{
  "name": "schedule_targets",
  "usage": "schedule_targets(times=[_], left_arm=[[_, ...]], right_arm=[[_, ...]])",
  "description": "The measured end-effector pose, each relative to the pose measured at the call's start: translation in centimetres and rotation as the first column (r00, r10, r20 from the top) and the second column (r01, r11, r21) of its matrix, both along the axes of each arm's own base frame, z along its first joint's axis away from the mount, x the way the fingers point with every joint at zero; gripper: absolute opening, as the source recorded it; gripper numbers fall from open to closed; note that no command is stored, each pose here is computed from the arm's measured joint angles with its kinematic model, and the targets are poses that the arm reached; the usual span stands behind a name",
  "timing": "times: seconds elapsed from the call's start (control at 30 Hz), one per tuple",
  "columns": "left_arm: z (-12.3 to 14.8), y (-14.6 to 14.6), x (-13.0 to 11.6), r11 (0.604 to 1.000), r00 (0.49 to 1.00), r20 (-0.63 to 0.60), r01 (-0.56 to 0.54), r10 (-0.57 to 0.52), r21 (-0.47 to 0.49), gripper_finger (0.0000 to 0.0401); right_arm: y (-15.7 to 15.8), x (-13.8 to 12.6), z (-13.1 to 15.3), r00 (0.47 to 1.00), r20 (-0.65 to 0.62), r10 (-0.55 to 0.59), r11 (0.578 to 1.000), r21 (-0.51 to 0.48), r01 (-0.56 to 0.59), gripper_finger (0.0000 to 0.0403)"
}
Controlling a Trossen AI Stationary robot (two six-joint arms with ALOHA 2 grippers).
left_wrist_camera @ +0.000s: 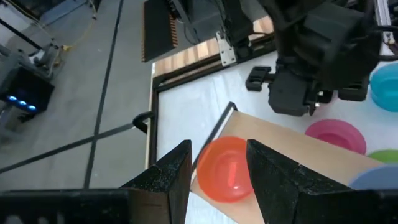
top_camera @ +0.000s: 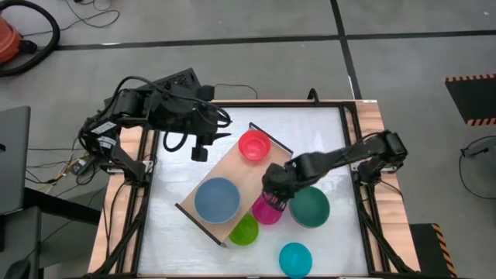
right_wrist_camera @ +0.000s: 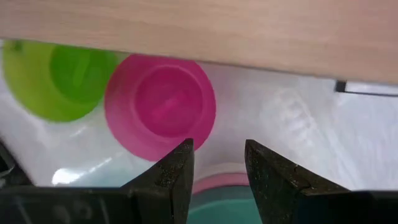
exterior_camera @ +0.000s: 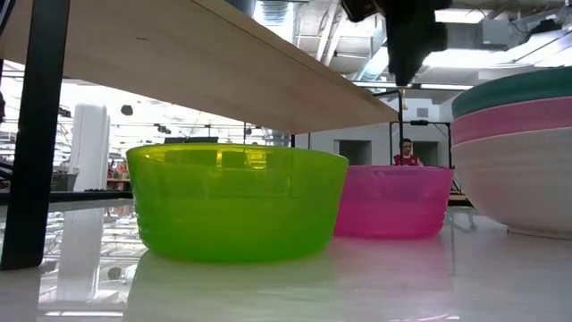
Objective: Place and stack bowls onto a shelf
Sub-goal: Stack the pink bowl onto the orange bowl on the shelf
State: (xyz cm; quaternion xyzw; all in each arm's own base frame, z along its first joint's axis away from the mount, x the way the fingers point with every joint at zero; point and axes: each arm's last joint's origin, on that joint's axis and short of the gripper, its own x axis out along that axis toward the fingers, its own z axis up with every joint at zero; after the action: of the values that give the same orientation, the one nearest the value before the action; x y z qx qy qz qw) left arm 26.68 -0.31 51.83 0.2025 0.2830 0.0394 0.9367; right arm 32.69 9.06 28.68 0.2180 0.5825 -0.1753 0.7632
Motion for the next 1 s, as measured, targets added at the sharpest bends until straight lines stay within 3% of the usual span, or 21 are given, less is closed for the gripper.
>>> schedule_targets(times=[0.2,0.33,0.47,0.67,0.8,1.0], left_arm=[[0.0,-0.1,-0.2,0.999,1.0,-0.008,0.029,-0.029,-0.018,0.0139],[0.0,-0.2,-0.2,0.998,0.999,-0.008,0.049,-0.049,-0.031,0.0139],[-0.1,-0.2,-0.2,0.998,0.999,-0.011,0.043,-0.043,-0.042,0.0139],[-0.3,-0.2,-0.4,0.998,0.998,-0.039,0.04,-0.042,-0.057,0.0139],[-0.3,-0.2,-0.4,0.998,0.998,-0.04,0.046,-0.048,-0.047,0.0139],[-0.3,-0.2,-0.4,0.998,0.998,-0.043,0.048,-0.05,-0.04,0.0139]], right_arm=[[3.0,0.5,-1.5,1.0,0.02,-0.012,1.0,-0.026,0.012,0.0176],[3.4,1.0,-1.8,0.998,0.068,-0.008,1.0,-0.013,0.009,0.0211],[3.4,0.4,-3.8,0.999,0.05,-0.02,0.997,-0.078,0.024,0.0248],[6.3,-0.6,-7.3,0.97,0.117,0.215,0.971,-0.134,-0.199,0.0254],[7.5,-0.6,-8.2,0.905,0.138,0.403,0.908,-0.181,-0.377,0.0254],[7.7,0.0,-7.2,0.801,0.136,0.583,0.805,-0.232,-0.546,0.0254]])
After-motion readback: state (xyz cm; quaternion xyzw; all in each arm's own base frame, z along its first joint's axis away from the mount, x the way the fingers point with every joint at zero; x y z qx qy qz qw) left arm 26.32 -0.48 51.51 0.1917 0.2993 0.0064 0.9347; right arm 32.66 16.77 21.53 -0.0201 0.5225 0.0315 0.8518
